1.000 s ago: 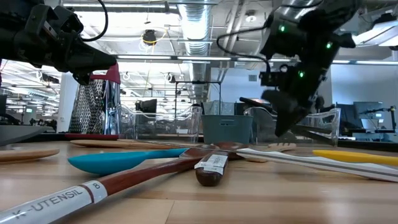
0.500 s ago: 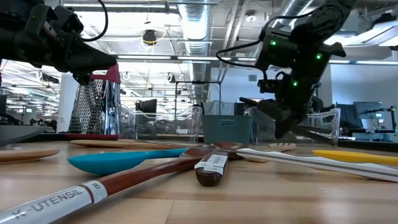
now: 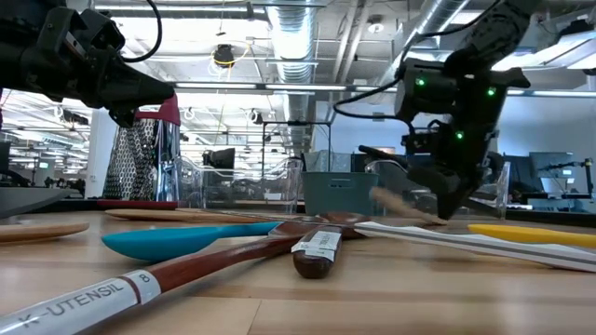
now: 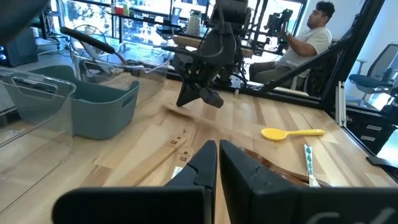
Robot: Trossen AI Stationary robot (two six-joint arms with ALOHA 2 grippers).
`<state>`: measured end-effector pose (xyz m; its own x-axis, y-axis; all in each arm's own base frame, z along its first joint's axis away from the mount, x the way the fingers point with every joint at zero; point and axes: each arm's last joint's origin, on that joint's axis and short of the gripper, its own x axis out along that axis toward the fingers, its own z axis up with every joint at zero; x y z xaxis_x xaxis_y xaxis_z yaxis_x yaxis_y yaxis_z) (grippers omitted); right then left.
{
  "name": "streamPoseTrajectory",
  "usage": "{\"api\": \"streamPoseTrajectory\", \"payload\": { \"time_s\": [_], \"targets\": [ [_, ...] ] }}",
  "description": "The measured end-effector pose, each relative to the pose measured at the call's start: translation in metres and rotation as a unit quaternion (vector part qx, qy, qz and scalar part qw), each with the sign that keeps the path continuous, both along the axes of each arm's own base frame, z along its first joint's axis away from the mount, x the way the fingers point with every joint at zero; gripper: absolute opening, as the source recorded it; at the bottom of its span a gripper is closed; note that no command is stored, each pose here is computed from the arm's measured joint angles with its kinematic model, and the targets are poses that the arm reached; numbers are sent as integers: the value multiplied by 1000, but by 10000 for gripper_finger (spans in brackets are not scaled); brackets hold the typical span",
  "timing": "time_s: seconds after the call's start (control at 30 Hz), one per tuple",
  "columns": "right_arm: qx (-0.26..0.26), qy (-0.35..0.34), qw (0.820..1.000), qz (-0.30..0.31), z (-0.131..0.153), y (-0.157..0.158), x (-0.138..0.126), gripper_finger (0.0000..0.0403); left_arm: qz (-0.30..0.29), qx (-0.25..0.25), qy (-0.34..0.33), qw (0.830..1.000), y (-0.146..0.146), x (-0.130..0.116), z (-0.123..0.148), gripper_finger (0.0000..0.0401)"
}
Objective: Pick & Place Kitchen Items
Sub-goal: Put the brown spork into the left transparent bin
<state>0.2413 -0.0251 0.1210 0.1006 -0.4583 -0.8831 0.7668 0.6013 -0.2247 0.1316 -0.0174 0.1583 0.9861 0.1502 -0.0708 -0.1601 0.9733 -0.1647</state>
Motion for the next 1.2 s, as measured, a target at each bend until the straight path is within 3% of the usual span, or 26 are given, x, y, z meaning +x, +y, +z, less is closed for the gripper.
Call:
{"api": "streamPoseTrajectory", "payload": {
  "time_s": [0.23,0.47,0.87,1.2],
  "targets": [
    [19,5,1000,-19,-4,15,-11,0,0,0,0,1000,0,0,0,8],
    [68,-33,996,-36,5,35,-15,0,0,-5,-1,1000,0,0,0,8],
    [70,-60,977,-190,4,59,-29,0,1,-16,-2,1000,0,0,0,8],
    [86,-101,965,-227,4,77,-30,0,1,-17,-2,1000,0,0,0,8]
  ]
}}
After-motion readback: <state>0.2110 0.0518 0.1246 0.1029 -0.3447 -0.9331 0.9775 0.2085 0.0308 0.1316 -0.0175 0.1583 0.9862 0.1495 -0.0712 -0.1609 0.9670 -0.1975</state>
